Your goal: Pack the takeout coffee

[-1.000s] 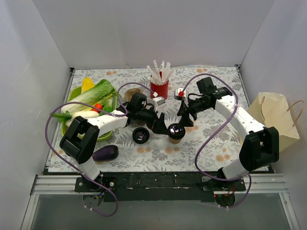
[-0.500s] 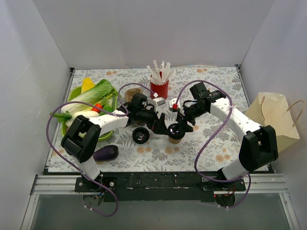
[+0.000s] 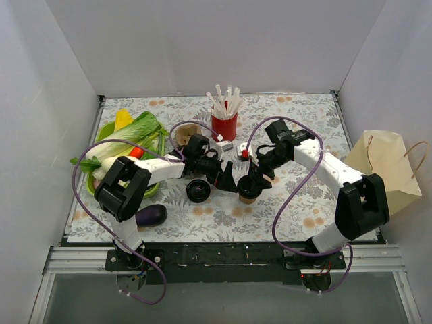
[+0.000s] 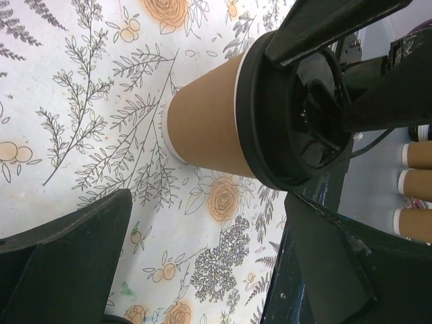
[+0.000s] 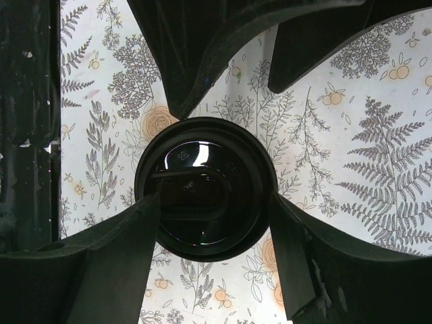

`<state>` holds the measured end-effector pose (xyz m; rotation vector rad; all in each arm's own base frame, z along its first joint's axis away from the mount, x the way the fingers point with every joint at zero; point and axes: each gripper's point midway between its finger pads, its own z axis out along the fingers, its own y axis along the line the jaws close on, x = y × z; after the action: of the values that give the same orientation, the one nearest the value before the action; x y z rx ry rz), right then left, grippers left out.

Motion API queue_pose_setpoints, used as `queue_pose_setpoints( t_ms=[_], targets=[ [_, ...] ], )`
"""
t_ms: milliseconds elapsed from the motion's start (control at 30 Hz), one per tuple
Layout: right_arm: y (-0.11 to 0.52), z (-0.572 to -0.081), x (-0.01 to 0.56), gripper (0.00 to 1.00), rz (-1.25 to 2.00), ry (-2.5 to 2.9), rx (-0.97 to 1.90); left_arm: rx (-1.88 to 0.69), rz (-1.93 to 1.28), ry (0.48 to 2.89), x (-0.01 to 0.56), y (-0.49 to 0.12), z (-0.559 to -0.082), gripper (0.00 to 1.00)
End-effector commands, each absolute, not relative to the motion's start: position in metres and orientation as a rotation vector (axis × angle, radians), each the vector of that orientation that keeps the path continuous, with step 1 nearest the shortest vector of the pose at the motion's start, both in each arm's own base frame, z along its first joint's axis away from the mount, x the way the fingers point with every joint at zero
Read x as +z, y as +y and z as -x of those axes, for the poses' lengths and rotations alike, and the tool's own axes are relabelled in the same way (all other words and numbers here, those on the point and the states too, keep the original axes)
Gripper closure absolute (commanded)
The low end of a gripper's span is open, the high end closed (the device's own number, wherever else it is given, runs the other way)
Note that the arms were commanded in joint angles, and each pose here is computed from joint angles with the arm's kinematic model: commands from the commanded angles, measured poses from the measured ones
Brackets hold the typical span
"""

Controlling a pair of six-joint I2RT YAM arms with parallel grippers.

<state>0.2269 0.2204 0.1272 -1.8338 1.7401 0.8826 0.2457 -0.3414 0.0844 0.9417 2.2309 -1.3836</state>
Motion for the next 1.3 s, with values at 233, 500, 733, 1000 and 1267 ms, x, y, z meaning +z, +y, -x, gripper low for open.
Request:
queue_pose_setpoints(
  t_ms=[233, 500, 733, 1000, 1267],
  targets=[
    [0.223, -0.224, 0.118, 0.32, 1.838, 1.77, 0.922, -1.511, -0.994, 2.123, 0.112, -0.348, -0.244, 0.02],
    [0.23, -0.233, 0.134, 0.3, 1.805, 1.748, 0.938, -1.521, -0.98, 2.129, 0.112, -0.351, -0.248, 0.02],
    [0.233, -0.235, 0.15, 0.26, 1.801, 1.717, 0.942, -1.479, -0.977, 2.118, 0.116, -0.352, -0.253, 0.02],
    [0.228, -0.245, 0.148, 0.25, 1.691, 1.788, 0.936, -1.419, -0.911, 2.162, 0.111, -0.352, -0.264, 0.02],
    [0.227, -0.267, 0.158, 0.27, 1.546, 1.846, 0.996, -1.464, -0.833, 2.156, 0.123, -0.357, -0.272, 0.02]
  ],
)
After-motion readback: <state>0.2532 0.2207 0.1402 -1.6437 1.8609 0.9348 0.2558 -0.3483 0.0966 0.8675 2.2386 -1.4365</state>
